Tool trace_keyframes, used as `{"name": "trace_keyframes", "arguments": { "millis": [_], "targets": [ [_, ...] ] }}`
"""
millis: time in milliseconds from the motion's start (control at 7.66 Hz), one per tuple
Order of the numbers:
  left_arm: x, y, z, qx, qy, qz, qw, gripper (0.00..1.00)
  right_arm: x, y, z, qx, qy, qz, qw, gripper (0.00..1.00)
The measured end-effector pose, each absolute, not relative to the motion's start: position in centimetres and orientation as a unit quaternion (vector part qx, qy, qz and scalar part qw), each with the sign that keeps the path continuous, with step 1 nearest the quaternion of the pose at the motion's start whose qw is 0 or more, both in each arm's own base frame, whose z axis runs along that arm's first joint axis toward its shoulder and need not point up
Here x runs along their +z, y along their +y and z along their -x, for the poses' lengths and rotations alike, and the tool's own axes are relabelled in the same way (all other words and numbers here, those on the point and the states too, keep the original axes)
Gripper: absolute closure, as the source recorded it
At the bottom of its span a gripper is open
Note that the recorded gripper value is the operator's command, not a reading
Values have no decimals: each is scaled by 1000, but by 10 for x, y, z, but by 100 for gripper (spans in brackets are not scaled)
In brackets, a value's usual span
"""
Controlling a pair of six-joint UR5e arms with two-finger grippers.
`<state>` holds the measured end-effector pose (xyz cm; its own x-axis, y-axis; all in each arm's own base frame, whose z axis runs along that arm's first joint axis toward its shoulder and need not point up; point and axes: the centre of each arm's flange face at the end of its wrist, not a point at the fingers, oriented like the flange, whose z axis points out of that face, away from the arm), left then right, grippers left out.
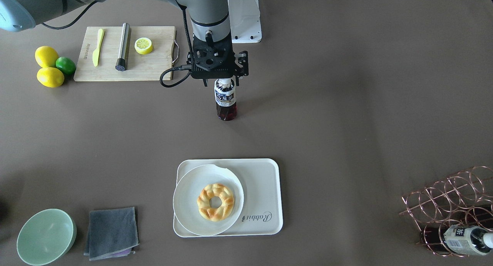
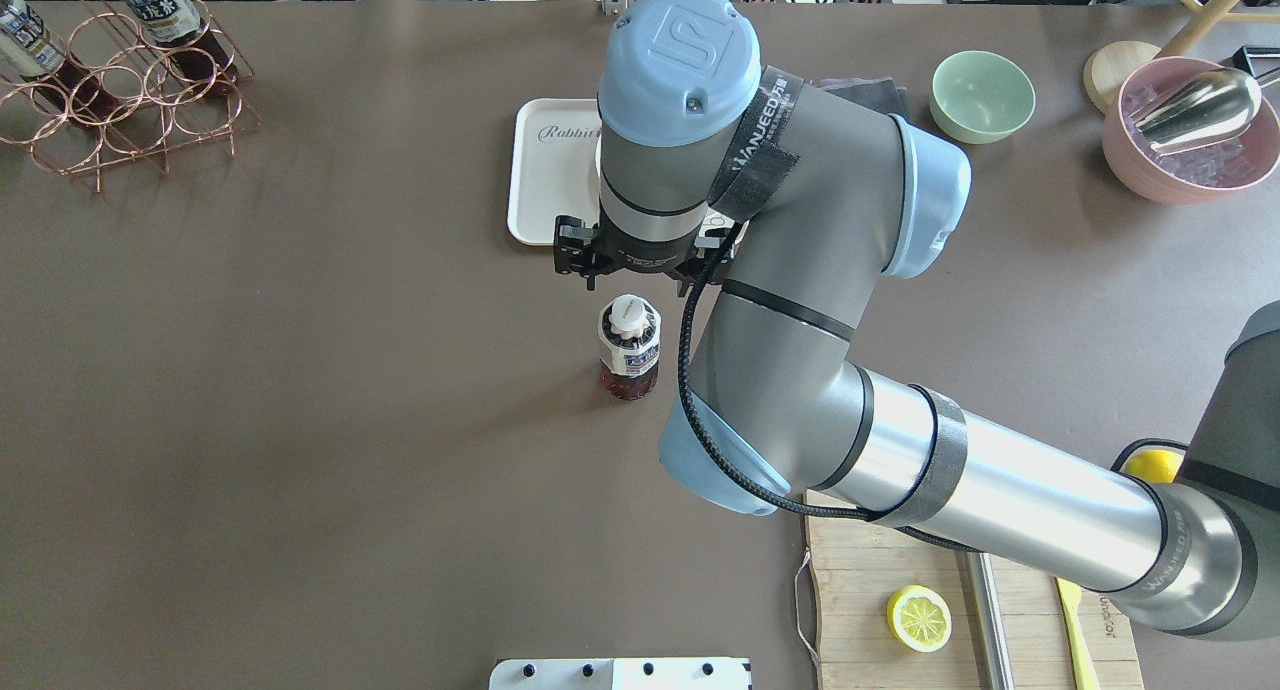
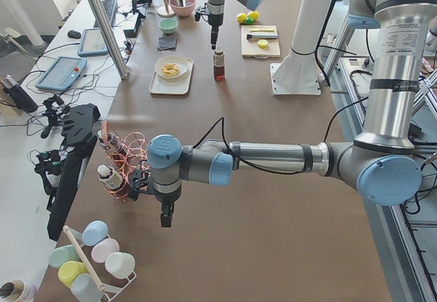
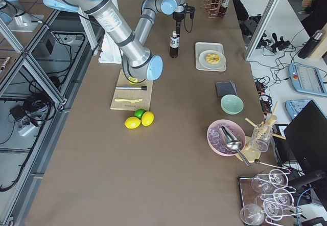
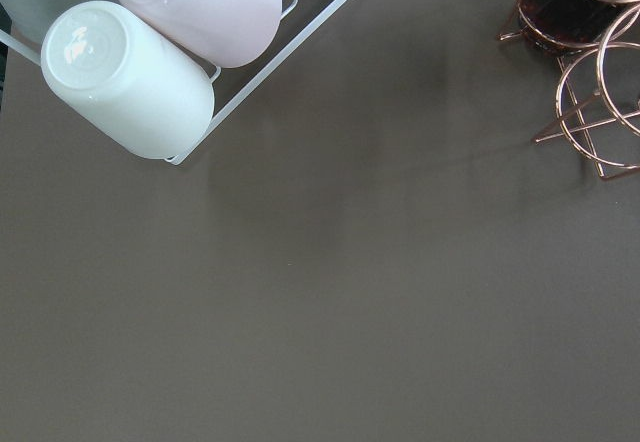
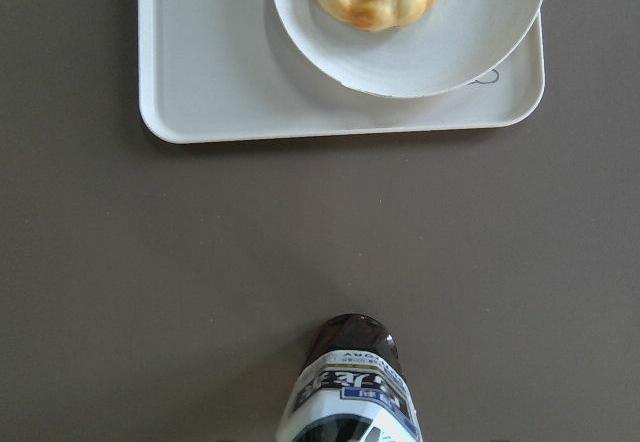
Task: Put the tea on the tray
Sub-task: 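Close the right gripper around the top of the tea bottle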
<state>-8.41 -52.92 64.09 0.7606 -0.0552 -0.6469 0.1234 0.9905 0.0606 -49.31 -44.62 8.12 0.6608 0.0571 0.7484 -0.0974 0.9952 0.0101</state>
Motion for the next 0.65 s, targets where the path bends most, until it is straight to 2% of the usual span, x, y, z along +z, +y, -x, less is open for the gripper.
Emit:
{"name": "trace_keyframes", "arguments": {
  "millis": [392, 523, 653],
  "targets": [
    [633, -538, 84, -51, 342, -38, 938, 2, 85, -440, 500, 38, -408, -18, 912, 13],
    [633, -539, 84, -51, 342, -37, 938, 2, 86, -437, 503, 36, -407, -16, 913, 21],
    [633, -539, 83, -51, 342, -37, 938, 2, 86, -435, 505, 34, -407, -15, 913, 50]
  ]
}}
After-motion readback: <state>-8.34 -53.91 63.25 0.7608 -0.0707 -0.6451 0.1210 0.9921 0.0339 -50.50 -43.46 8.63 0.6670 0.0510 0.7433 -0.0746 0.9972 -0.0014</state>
